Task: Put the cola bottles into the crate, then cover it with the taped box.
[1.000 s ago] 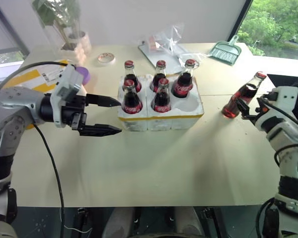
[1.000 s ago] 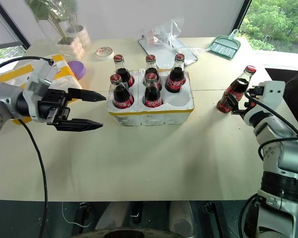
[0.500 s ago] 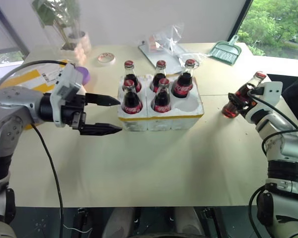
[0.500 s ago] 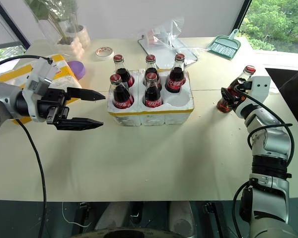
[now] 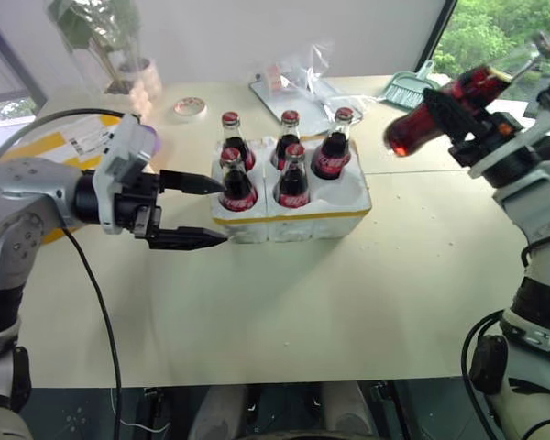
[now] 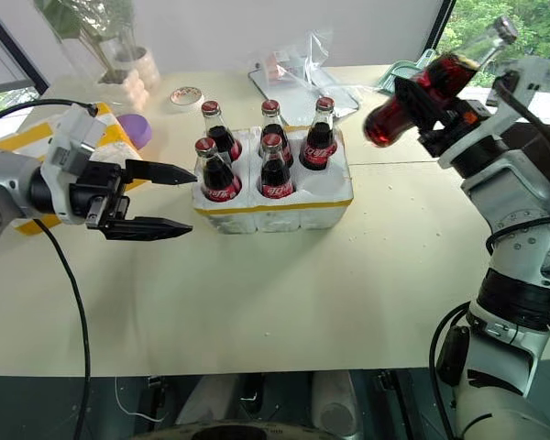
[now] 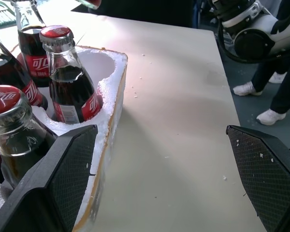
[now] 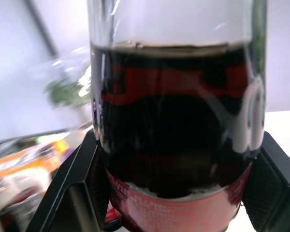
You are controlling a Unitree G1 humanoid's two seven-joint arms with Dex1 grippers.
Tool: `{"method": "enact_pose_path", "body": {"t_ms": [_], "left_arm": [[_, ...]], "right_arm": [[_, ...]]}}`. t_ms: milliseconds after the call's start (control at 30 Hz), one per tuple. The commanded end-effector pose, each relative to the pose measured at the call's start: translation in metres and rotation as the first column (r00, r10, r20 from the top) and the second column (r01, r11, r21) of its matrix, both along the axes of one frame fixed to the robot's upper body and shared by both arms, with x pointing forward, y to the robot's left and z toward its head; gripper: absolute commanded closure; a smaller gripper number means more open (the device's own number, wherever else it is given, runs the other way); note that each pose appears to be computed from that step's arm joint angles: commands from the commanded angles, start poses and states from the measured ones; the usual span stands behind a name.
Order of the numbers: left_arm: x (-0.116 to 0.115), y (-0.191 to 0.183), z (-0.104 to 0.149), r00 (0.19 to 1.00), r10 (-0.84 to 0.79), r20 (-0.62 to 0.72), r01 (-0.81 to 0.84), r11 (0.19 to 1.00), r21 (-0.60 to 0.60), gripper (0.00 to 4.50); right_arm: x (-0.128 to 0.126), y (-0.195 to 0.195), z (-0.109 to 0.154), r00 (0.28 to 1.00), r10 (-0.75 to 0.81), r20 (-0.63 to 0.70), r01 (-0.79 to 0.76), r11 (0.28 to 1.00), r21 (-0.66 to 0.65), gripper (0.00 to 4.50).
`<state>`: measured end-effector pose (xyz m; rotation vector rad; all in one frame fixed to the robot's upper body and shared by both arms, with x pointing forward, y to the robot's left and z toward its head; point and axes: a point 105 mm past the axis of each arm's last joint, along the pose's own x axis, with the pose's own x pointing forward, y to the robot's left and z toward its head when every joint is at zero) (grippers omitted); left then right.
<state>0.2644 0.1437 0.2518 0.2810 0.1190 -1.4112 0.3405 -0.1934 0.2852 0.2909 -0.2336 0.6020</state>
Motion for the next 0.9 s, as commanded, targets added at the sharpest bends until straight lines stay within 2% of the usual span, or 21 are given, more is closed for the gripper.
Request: {"method": "enact_pose_path", "body": {"t_ms": [33, 200, 267, 367, 600, 667, 733, 900], "left_arm": [[0.000, -0.001, 0.008, 0.999, -0.009, 0.049, 0.009, 1.000, 0.000, 0.00], [-0.001, 0.000, 0.010, 0.998, -0.007, 0.057, 0.007, 1.000, 0.000, 0.00], [-0.001, 0.000, 0.010, 0.998, -0.004, 0.059, 0.003, 1.000, 0.001, 0.00], [0.000, 0.002, 0.010, 0.998, 0.003, 0.062, -0.004, 1.000, 0.001, 0.00], [0.000, 0.003, 0.012, 0.997, 0.015, 0.071, -0.015, 1.000, -0.002, 0.00], [-0.001, 0.003, 0.011, 0.997, 0.020, 0.071, -0.020, 1.000, -0.002, 0.00], [-0.002, 0.004, 0.011, 0.997, 0.025, 0.070, -0.025, 1.000, 0.000, 0.00], [-0.004, 0.008, 0.009, 0.996, 0.056, 0.071, -0.056, 0.998, 0.001, 0.00]], "right_arm": [[-0.012, 0.028, 0.006, 0.995, 0.089, 0.046, -0.087, 0.995, -0.043, 1.71], [-0.007, 0.044, -0.021, 0.993, 0.119, -0.025, -0.121, 0.981, -0.151, 1.71], [-0.005, 0.048, -0.033, 0.992, 0.120, -0.041, -0.126, 0.966, -0.227, 1.71], [0.000, 0.057, -0.052, 0.992, 0.122, -0.029, -0.123, 0.904, -0.410, 1.71], [0.016, 0.072, -0.061, 0.989, 0.147, -0.016, -0.136, 0.865, -0.484, 1.71], [0.022, 0.071, -0.065, 0.990, 0.129, -0.051, -0.138, 0.877, -0.460, 0.58], [0.023, 0.071, -0.066, 0.990, 0.129, -0.062, -0.143, 0.878, -0.456, 0.09], [0.013, 0.068, -0.056, 0.979, 0.190, -0.077, -0.205, 0.890, -0.408, 0.09]]}}
